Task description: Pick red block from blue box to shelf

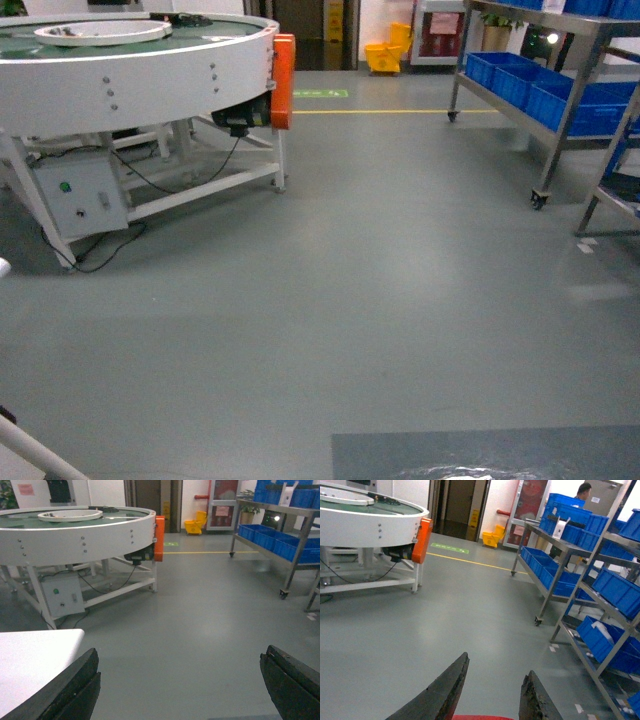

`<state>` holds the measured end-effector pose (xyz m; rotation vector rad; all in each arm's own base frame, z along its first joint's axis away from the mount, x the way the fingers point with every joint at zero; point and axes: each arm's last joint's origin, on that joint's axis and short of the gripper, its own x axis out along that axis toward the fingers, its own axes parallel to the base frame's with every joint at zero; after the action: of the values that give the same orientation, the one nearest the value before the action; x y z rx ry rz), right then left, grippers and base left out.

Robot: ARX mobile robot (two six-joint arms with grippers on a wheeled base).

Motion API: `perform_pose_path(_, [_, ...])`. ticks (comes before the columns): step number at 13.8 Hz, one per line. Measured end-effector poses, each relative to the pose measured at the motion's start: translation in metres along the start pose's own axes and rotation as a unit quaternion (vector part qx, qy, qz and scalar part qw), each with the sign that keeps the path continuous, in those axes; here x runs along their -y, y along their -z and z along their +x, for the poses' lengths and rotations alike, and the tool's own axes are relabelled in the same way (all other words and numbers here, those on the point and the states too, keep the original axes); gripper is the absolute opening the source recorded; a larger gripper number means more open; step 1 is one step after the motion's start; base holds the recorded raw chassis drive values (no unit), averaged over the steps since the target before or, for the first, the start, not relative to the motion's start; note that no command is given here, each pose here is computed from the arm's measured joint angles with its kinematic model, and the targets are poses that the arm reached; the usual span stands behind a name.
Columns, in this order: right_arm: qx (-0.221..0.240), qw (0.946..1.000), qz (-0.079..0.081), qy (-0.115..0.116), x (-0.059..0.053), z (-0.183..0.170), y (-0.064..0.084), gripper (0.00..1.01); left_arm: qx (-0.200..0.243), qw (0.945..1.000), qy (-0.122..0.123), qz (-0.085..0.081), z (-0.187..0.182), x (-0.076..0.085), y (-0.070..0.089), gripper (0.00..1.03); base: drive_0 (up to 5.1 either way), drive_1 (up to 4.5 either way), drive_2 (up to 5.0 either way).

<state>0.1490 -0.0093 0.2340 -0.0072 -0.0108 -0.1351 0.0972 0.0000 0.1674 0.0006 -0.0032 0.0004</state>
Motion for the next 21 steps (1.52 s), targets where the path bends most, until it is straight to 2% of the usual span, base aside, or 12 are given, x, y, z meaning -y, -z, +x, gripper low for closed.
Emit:
perform_pose_path(13, [0.0, 1.0, 0.0, 0.001, 0.0001, 0.0, 0.0001, 0.28, 0.001, 1.0, 0.001, 0.0, 0.0, 0.0002, -0.0002, 0.98, 3.1, -5.5, -1.7])
perform_pose_path(21, [0.0, 1.0, 0.0, 0.0, 0.0001, 0.0, 0.0, 0.28, 0.001, 1.0, 0.001, 0.0, 0.0, 0.0002, -0.0002, 0.98, 0.0, 0.0, 0.0])
